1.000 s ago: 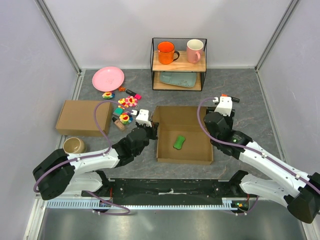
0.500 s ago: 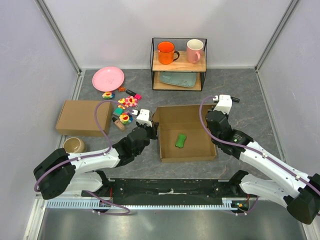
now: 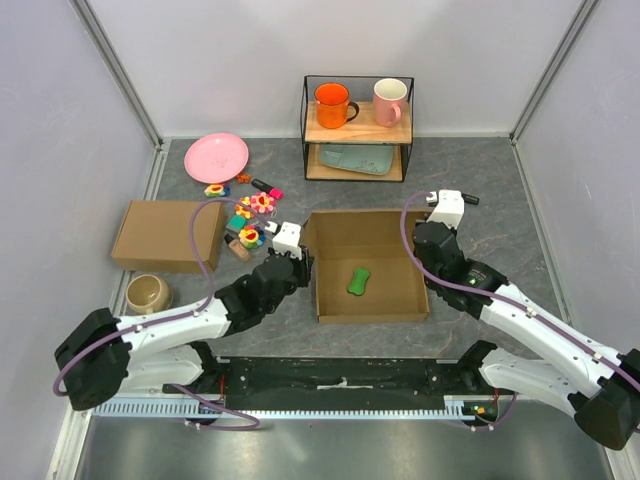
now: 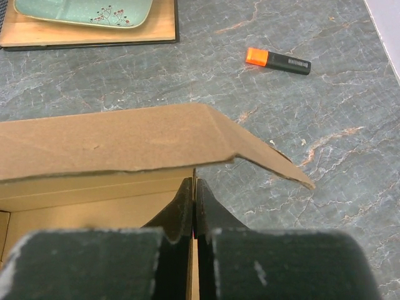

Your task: Fold the paper box

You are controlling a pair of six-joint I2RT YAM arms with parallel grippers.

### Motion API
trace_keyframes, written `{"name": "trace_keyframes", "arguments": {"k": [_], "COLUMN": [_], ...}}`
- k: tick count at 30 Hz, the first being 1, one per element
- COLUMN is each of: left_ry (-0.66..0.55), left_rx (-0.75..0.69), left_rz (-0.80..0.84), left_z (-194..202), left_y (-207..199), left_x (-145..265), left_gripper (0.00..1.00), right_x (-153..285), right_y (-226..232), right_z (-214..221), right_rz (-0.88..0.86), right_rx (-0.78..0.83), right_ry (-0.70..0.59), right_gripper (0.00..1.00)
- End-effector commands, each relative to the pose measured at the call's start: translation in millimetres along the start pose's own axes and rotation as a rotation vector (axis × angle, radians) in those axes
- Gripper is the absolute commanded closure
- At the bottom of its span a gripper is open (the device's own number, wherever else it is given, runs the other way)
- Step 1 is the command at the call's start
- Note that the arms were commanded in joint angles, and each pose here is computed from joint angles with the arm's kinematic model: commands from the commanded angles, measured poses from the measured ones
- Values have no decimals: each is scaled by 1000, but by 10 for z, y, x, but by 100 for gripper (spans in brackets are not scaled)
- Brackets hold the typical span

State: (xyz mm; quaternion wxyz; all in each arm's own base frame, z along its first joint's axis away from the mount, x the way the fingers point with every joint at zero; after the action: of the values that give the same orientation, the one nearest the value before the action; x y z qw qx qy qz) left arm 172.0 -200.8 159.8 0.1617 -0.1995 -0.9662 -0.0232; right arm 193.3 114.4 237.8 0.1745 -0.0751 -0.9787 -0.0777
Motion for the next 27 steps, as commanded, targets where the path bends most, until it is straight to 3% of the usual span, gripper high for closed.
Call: {"name": "trace_keyframes", "arguments": {"k": [1, 6, 18, 21, 25, 27], "left_ry": [-75, -161, -111, -100, -96, -97], "left_rx": [-28, -57, -93, -74, -2, 25], "left_rz": [28, 61, 142, 136, 146, 147], "left_z": [-345, -638, -820, -800, -787, -794], "left_y": [10, 118, 155, 128, 87, 77], "left_x": [137, 265, 26, -37, -53, -49], "left_gripper": [59, 49, 51, 59, 83, 89], "right_x": [35, 56, 65, 78, 88, 84], "right_y": [-22, -26, 11, 14, 16, 14], "right_z": [6, 3, 3, -6, 22, 44], "right_rz": [-17, -31, -66, -76, -87, -88], "right_rx": [-6, -17, -32, -42, -48, -49], "right_ry": [5, 10, 26, 26, 41, 48], "right_gripper": [100, 100, 100, 100, 100, 100]}}
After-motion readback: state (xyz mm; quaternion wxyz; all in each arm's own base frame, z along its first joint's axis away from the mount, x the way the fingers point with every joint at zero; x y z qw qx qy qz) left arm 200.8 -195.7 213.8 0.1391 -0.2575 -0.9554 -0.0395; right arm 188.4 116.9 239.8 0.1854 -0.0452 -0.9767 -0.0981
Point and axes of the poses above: each gripper's point midway between its finger pads, its own x axis back along the fingers, its own y axis along the line the jaws close on, z = x × y, the point moved 10 cm from there along x, back along the fingers, and after that the axes turned 8 degrees about -x, right-handed, at the moved point
